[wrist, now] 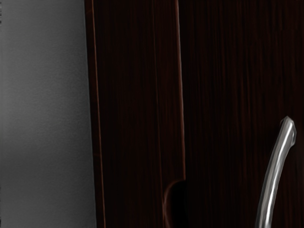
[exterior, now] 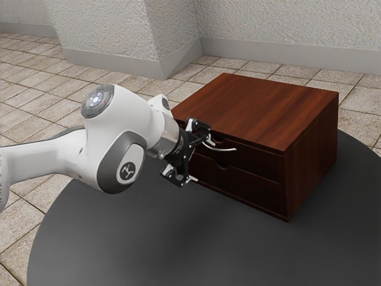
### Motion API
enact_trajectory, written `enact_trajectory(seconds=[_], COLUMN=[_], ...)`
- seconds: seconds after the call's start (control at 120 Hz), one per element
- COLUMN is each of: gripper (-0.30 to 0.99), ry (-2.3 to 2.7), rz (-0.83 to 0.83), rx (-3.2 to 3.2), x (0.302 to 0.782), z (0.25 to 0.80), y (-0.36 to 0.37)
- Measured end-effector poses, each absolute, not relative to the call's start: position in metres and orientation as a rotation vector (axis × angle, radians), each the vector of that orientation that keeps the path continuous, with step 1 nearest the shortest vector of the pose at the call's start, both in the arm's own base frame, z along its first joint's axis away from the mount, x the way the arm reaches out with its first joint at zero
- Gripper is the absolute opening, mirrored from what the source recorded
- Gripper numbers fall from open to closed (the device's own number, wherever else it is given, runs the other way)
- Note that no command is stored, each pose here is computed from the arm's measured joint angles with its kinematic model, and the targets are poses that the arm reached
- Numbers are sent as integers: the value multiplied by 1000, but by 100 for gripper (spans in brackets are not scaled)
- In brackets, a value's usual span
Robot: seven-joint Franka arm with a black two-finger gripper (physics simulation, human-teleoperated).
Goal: Pull the drawer handle with one arm to open the drawer
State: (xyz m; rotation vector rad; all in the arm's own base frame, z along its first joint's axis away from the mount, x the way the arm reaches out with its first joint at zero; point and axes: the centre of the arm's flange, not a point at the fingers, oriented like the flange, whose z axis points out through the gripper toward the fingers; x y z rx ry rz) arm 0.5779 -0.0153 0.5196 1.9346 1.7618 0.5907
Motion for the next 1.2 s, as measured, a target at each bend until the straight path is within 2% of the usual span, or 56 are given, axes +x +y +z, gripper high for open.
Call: enact_trajectory(seconds=[0.108, 0.242, 0.392, 0.583, 0.692, 0.917, 1.2], gripper=[68, 57, 41, 12, 2, -6, -8], ry=[1765, 1764, 1761, 1756, 1762, 1775, 1779], rz=[590, 590, 592, 613, 610, 606, 575], rx=[1933, 1933, 1936, 1918, 1919, 1907, 1917], x=[578, 578, 578, 571, 569, 559, 549], z=[519, 519, 520, 534, 535, 545, 541], y=[-14, -15, -15, -9, -7, -2, -8])
